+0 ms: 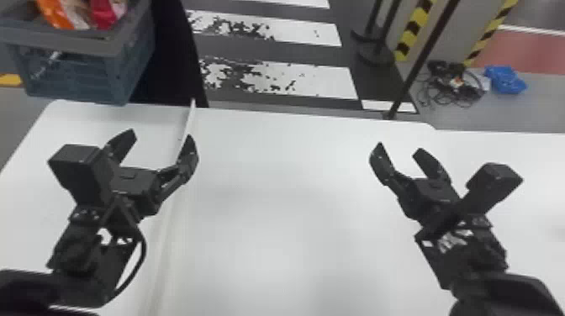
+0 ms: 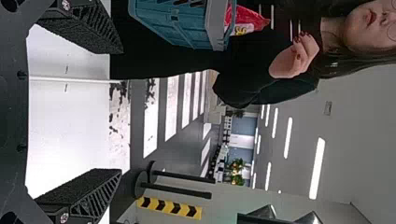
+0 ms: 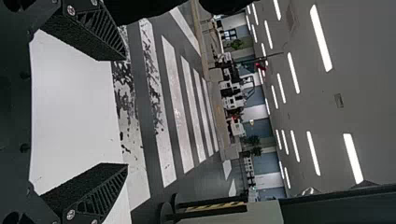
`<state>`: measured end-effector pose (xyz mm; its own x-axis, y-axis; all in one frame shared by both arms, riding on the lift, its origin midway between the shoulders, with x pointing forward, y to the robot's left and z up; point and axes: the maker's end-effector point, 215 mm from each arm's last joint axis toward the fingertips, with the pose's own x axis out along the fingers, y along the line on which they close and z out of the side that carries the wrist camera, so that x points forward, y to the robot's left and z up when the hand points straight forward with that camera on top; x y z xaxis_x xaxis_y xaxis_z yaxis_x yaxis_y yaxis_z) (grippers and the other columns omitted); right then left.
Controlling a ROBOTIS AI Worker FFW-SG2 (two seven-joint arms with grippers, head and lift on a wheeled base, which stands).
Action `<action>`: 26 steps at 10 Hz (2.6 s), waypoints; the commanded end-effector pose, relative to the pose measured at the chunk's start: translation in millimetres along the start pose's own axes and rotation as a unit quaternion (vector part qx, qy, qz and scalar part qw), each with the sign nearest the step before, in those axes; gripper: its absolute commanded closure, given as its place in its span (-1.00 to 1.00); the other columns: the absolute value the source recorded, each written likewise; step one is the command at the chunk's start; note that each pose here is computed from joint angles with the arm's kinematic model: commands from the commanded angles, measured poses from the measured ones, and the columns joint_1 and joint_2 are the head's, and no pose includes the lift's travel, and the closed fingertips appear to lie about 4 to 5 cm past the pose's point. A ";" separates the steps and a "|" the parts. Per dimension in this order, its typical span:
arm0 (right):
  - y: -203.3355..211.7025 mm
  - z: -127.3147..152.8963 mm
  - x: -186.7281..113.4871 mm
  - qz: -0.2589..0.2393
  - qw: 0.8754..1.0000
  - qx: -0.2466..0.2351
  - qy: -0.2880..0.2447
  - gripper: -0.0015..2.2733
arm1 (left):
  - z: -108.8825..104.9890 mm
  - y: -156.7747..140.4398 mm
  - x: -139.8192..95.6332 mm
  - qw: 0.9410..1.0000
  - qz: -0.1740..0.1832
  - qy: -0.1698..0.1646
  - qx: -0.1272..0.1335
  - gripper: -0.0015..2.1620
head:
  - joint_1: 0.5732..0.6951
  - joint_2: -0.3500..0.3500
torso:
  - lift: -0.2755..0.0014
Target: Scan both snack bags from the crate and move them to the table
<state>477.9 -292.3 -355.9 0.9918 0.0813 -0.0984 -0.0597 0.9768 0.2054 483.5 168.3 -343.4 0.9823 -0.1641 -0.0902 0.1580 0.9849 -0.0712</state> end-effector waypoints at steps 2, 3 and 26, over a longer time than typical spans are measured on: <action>1.3 10.8 -5.4 0.003 1.000 -0.005 -0.017 -0.90 | 7.4 0.8 -4.1 1.000 0.001 -0.006 0.001 -0.92 | 1.00 -0.41 | 0.36; 3.9 14.9 -7.9 0.009 1.000 -0.008 -0.026 -0.90 | 8.9 2.6 -6.4 1.000 0.003 -0.007 0.001 -0.92 | 1.00 -0.41 | 0.36; 4.9 19.1 -20.0 0.006 0.999 0.000 -0.032 -0.89 | 75.8 95.8 -79.0 0.994 0.094 -0.051 0.020 -0.92 | 1.00 -0.17 | 0.36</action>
<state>460.0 -292.9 -333.7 0.9962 0.0807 -0.0316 -0.0725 0.9757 0.2067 429.6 266.2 -262.3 0.9999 0.0048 0.0144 -0.0045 0.9998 -0.0199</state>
